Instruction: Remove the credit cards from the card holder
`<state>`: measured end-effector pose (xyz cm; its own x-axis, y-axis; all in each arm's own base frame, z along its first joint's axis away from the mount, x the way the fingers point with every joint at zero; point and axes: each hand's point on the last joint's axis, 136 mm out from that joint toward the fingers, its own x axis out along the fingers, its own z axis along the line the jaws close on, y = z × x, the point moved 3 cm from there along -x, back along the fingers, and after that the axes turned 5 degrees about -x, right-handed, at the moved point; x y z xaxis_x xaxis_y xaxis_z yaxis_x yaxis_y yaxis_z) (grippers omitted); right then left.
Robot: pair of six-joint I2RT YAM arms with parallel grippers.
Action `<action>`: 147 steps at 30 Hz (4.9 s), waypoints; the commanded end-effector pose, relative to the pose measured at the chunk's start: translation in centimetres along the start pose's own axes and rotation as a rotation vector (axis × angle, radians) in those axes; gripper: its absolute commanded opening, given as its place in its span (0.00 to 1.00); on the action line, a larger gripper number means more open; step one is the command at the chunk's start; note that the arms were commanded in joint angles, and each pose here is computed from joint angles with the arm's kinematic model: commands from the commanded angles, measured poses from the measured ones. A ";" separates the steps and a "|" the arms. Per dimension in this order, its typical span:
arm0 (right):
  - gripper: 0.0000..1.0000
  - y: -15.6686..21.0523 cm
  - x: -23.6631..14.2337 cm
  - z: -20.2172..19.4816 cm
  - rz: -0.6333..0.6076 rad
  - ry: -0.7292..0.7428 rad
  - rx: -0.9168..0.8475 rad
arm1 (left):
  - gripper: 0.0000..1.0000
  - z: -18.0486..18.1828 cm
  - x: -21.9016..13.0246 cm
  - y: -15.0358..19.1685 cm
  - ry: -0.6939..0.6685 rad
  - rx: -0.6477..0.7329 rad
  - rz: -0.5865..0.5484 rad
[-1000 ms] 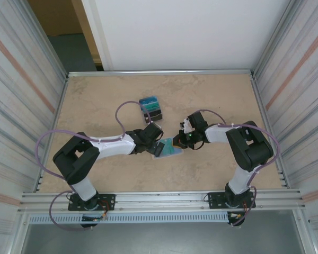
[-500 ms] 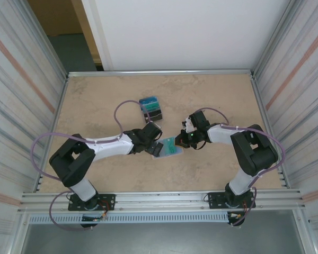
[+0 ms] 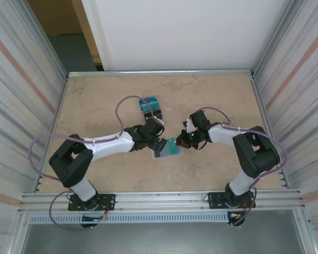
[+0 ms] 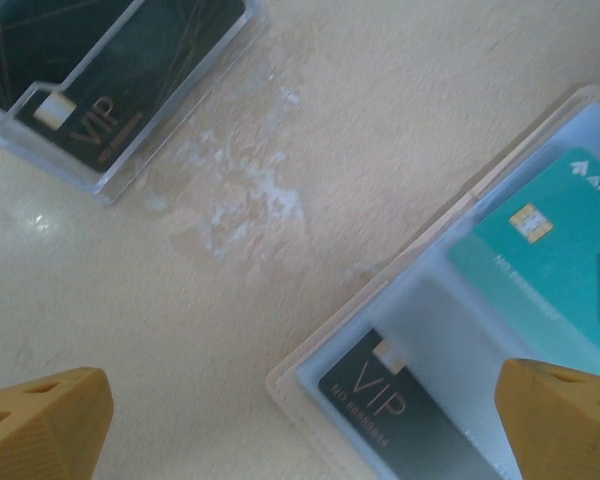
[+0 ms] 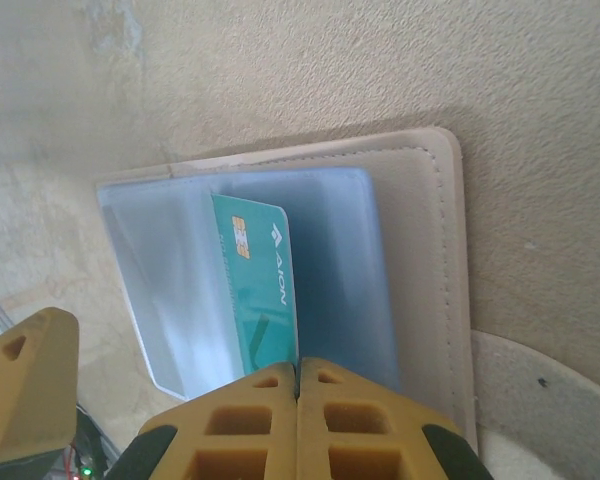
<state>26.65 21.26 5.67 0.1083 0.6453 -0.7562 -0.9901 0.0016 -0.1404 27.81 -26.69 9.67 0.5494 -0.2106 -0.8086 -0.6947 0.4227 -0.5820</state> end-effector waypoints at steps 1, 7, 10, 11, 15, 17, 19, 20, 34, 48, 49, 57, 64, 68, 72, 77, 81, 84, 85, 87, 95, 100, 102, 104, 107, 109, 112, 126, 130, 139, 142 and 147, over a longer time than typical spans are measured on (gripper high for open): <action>0.00 -0.4 -1.0 0.0 -0.017 0.040 -0.018 | 0.99 -1.3 0.6 -0.7 0.015 0.046 -0.002; 0.01 -0.4 -1.1 0.2 -0.014 0.040 -0.020 | 0.99 -2.0 2.1 -0.4 -0.014 0.106 0.029; 0.01 -0.4 -1.2 0.2 -0.015 0.043 -0.021 | 0.99 -2.0 2.5 -0.2 -0.026 0.115 0.043; 0.01 -0.4 -1.3 0.2 -0.015 0.042 -0.022 | 0.99 -2.0 2.6 0.0 -0.026 0.117 0.047; 0.03 -0.4 -1.4 0.6 -0.017 0.024 -0.025 | 0.99 -2.1 3.2 0.5 -0.026 0.121 0.067; 0.05 -0.4 -1.4 0.9 -0.018 0.004 -0.025 | 0.99 -2.1 3.4 0.7 -0.026 0.119 0.075; 0.07 -0.4 -1.3 1.2 -0.021 -0.022 -0.024 | 0.99 -2.2 3.5 0.9 -0.022 0.116 0.082; 0.08 -0.5 -1.3 1.3 -0.023 -0.037 -0.024 | 0.99 -2.2 3.6 1.0 -0.022 0.116 0.084; 0.16 0.0 0.1 1.5 -0.013 -0.061 -0.033 | 0.99 -2.3 3.6 1.7 -0.009 0.088 0.099; 0.02 -0.8 -2.8 1.9 -0.066 0.111 -0.133 | 0.99 -1.3 0.3 -0.6 -0.027 0.077 0.007; 0.02 -0.8 -3.1 2.2 -0.072 0.117 -0.141 | 0.99 -1.1 -0.2 -1.0 -0.032 0.075 -0.008; 0.02 -0.9 -5.5 3.9 -0.115 0.183 -0.217 | 0.99 0.2 -4.1 -3.3 -0.042 0.063 -0.116; 0.01 -0.8 -7.5 6.4 -0.162 0.166 -0.348 | 0.97 0.7 -6.9 -5.0 0.082 0.053 -0.212; 0.01 -0.5 -8.8 8.1 -0.189 0.135 -0.447 | 0.93 0.4 -8.2 -5.5 0.229 0.077 -0.266; 0.00 -0.1 -9.8 9.2 -0.201 0.100 -0.531 | 0.91 0.8 -9.1 -5.7 0.340 0.100 -0.292; 0.00 0.4 -10.5 10.5 -0.184 0.044 -0.621 | 0.91 0.7 -9.8 -5.6 0.468 0.161 -0.328; 0.00 0.8 -10.7 11.4 -0.169 0.001 -0.673 | 0.91 0.2 -10.3 -5.5 0.547 0.224 -0.343; 0.00 1.0 -11.0 12.1 -0.166 -0.030 -0.705 | 0.90 0.0 -10.4 -5.6 0.560 0.270 -0.345; 0.00 1.1 -11.0 12.4 -0.163 -0.044 -0.717 | 0.90 -0.1 -10.4 -5.6 0.564 0.278 -0.343; 0.00 1.3 -11.1 12.9 -0.157 -0.068 -0.741 | 0.88 -0.2 -10.4 -5.7 0.576 0.289 -0.340; 0.01 2.3 -11.4 14.4 -0.120 -0.109 -0.843 | 0.78 -1.9 -11.2 -5.3 0.711 0.355 -0.335; 0.01 2.9 -11.3 14.8 -0.092 -0.144 -0.888 | 0.64 -2.9 -11.9 -4.7 0.798 0.415 -0.307; 0.01 3.1 -11.2 14.9 -0.082 -0.154 -0.901 | 0.53 -3.5 -11.9 -4.4 0.818 0.442 -0.297; 0.01 3.0 -11.2 15.1 -0.079 -0.161 -0.908 | 0.39 -3.9 -11.8 -4.2 0.822 0.460 -0.281; 0.00 2.9 -11.2 15.4 -0.082 -0.173 -0.916 | 0.21 -4.2 -11.3 -3.9 0.825 0.466 -0.256; 0.01 3.0 -11.1 15.4 -0.083 -0.176 -0.918 | 0.07 -4.4 -11.0 -3.8 0.827 0.471 -0.244; 0.05 2.8 -11.1 15.3 -0.094 -0.170 -0.913 | 0.00 -4.5 -10.9 -3.8 0.823 0.474 -0.242; 0.49 0.8 -14.7 13.9 -0.376 -0.182 -0.728 | 0.00 -1.7 -12.6 -5.2 0.621 0.274 -0.394; 0.58 0.5 -15.6 13.9 -0.484 -0.231 -0.677 | 0.00 -0.6 -13.9 -6.0 0.587 0.124 -0.478; 0.62 0.0 -15.2 14.9 -0.505 -0.333 -0.626 | 0.00 0.0 -16.1 -7.1 0.672 -0.135 -0.604; 0.61 0.0 -15.2 15.6 -0.498 -0.391 -0.631 | 0.00 -0.1 -16.5 -7.4 0.723 -0.188 -0.622; 0.61 0.3 -15.6 16.5 -0.510 -0.460 -0.662 | 0.00 -0.1 -16.9 -7.4 0.786 -0.221 -0.624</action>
<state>23.50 23.38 26.84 0.3613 0.8929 -0.2685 -0.5835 -0.0081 -0.8121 24.08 -26.31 25.51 0.4570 -0.8587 -0.2319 -0.5073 -0.0375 -0.8609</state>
